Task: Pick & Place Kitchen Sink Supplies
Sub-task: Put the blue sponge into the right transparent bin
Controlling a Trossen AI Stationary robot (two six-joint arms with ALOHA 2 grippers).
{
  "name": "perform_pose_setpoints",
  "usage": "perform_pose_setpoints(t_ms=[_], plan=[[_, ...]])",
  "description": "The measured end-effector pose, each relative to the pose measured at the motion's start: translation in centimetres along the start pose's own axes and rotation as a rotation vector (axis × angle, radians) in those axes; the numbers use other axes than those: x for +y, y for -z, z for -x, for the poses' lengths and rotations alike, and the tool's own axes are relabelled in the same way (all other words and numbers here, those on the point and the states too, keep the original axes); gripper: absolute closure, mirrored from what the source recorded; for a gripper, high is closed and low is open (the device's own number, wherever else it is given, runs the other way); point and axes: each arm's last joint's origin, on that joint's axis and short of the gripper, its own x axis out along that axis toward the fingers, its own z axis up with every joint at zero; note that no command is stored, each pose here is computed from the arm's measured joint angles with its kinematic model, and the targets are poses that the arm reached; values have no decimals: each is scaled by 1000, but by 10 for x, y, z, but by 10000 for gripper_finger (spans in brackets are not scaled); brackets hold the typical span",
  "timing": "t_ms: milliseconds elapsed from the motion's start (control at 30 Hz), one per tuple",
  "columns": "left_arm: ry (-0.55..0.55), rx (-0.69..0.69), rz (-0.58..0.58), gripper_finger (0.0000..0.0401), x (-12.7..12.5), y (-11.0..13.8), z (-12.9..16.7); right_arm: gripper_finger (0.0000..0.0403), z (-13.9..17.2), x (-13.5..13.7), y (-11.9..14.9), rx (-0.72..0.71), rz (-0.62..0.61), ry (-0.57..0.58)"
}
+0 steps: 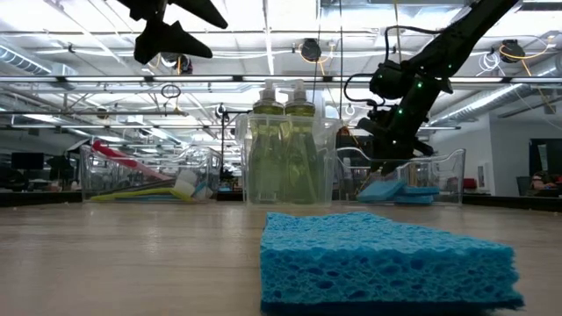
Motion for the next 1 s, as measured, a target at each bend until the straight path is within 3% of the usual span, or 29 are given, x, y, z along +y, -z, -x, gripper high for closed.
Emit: perform_pose_setpoints(t_ms=[367, 533, 733, 1000], plan=[[3, 2, 0, 158, -1, 0, 0, 261, 43, 6, -10, -153, -12, -69], [3, 2, -31, 158, -1, 0, 0, 263, 75, 13, -12, -208, -59, -263], [4, 4, -62, 158, -1, 1, 0, 262, 111, 23, -6, -223, -2, -518], [54, 44, -35, 158, -2, 2, 1, 262, 152, 40, 9, -278, 111, -698]])
